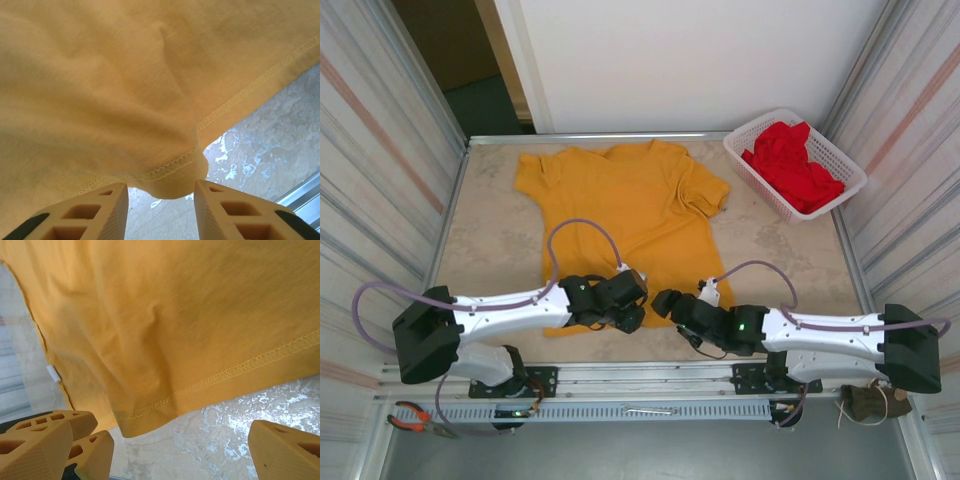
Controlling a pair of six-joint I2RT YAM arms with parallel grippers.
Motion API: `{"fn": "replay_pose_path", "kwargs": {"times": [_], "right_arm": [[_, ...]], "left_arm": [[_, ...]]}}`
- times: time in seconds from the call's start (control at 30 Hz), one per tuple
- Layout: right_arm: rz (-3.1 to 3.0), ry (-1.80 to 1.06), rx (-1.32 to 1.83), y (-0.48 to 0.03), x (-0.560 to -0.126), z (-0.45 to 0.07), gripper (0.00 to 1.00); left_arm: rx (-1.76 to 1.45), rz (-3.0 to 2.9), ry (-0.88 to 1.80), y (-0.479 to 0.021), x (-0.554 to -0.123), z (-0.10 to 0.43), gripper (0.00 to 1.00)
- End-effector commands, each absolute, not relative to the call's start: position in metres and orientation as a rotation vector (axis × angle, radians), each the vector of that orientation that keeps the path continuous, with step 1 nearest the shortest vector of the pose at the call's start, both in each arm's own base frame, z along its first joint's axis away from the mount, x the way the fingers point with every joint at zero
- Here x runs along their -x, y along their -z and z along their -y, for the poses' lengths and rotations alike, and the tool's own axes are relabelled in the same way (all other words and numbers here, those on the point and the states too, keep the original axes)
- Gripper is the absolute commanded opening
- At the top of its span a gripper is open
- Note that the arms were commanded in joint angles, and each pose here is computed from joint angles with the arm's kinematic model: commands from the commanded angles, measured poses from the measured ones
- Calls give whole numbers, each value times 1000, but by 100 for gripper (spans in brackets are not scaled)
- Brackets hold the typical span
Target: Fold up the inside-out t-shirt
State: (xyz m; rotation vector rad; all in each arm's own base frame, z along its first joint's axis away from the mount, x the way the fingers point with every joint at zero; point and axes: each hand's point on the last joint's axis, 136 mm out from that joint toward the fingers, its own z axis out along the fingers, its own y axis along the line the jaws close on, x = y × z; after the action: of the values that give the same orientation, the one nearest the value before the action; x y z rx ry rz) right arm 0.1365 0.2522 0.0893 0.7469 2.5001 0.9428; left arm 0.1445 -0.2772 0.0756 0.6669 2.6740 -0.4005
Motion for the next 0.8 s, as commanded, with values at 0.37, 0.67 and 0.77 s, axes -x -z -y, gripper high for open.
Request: {"fn": "replay_pose_path", "kwargs": {"times": [0.37,0.67,0.77], "right_arm": [[-2480,-889,-786,-82,-136,-236,90],[-2481,-890,-770,-83,-136,-236,90],[-2481,-916,-755,-88,-136,-241,90]], "left_arm": [[-659,-2687,397,-66,-146,286,34],[-656,-2682,405,-66,-147,289,2],[-653,-2670,428,-76,-148,290,0]]}}
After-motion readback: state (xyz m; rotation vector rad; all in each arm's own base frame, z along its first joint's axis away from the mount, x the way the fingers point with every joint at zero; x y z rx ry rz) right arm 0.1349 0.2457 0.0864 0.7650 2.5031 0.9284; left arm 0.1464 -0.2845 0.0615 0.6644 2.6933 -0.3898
